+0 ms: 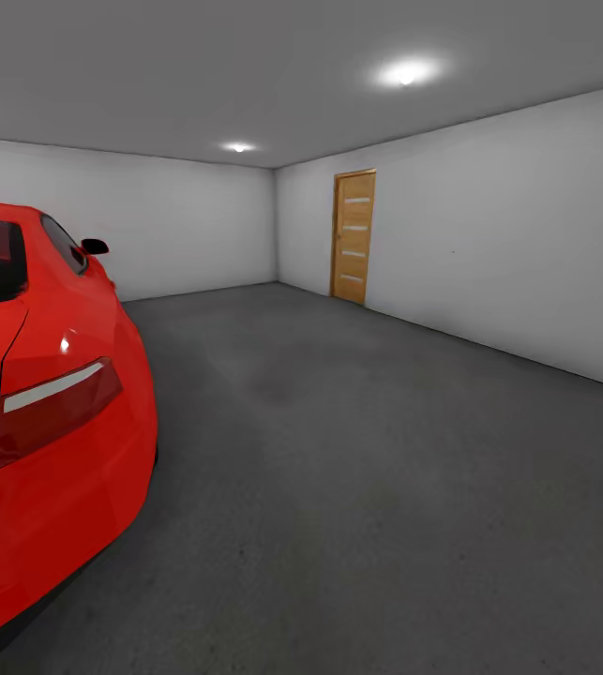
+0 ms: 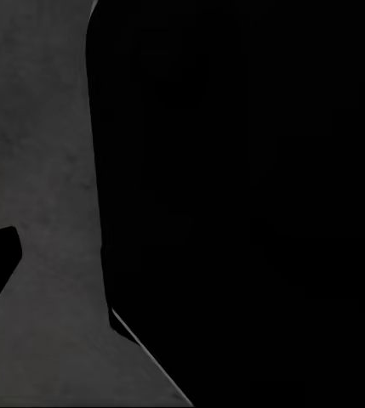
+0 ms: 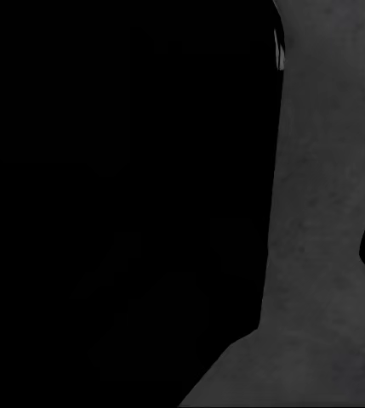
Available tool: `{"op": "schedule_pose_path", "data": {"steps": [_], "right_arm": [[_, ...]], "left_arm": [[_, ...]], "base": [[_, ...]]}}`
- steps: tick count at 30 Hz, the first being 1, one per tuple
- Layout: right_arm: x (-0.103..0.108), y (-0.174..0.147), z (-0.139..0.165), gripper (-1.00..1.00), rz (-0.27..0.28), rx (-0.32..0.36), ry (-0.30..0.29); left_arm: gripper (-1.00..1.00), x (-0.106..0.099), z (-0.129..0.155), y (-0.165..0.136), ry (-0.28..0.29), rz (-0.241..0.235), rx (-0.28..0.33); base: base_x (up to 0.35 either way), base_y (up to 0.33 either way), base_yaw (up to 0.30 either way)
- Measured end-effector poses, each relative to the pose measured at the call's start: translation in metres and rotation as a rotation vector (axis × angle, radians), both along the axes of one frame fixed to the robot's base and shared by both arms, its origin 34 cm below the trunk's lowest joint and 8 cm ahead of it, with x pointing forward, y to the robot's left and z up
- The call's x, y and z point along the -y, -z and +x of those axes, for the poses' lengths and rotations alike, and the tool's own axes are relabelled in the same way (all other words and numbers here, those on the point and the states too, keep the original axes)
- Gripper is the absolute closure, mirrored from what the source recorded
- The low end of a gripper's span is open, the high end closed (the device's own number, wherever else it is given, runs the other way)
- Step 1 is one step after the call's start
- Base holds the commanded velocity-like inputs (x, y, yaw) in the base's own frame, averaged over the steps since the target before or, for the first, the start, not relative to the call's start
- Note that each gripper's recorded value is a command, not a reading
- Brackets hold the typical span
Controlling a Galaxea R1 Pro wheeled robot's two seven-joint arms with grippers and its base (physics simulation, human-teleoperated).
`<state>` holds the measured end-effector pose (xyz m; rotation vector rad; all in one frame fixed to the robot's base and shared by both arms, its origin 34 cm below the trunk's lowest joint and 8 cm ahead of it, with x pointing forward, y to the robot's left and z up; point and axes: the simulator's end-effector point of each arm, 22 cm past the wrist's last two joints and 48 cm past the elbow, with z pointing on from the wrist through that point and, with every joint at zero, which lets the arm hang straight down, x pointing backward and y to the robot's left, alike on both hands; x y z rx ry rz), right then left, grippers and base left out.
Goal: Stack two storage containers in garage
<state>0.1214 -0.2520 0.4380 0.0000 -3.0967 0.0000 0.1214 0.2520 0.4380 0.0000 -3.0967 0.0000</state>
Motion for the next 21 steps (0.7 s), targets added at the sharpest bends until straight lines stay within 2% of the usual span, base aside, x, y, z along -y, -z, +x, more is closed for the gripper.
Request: {"op": "schedule_pose_path", "data": {"steps": [7,12,21], "right_arm": [[0.002,0.0,0.004,-1.0,0.001,0.008,-0.018],[0.002,0.0,0.008,-1.0,0.002,0.029,-0.032],[0.002,0.0,0.017,-1.0,0.001,0.069,-0.038]], "left_arm": [[-1.0,0.001,0.002,0.0,0.003,-0.002,0.003],[-1.0,0.001,0.012,0.0,0.0,-0.001,0.029],[-1.0,0.001,0.013,0.0,0.0,-0.001,0.033]], "base": [[0.0,0.0,0.0],[0.023,0.0,0.0],[0.251,0.0,0.0]]}}
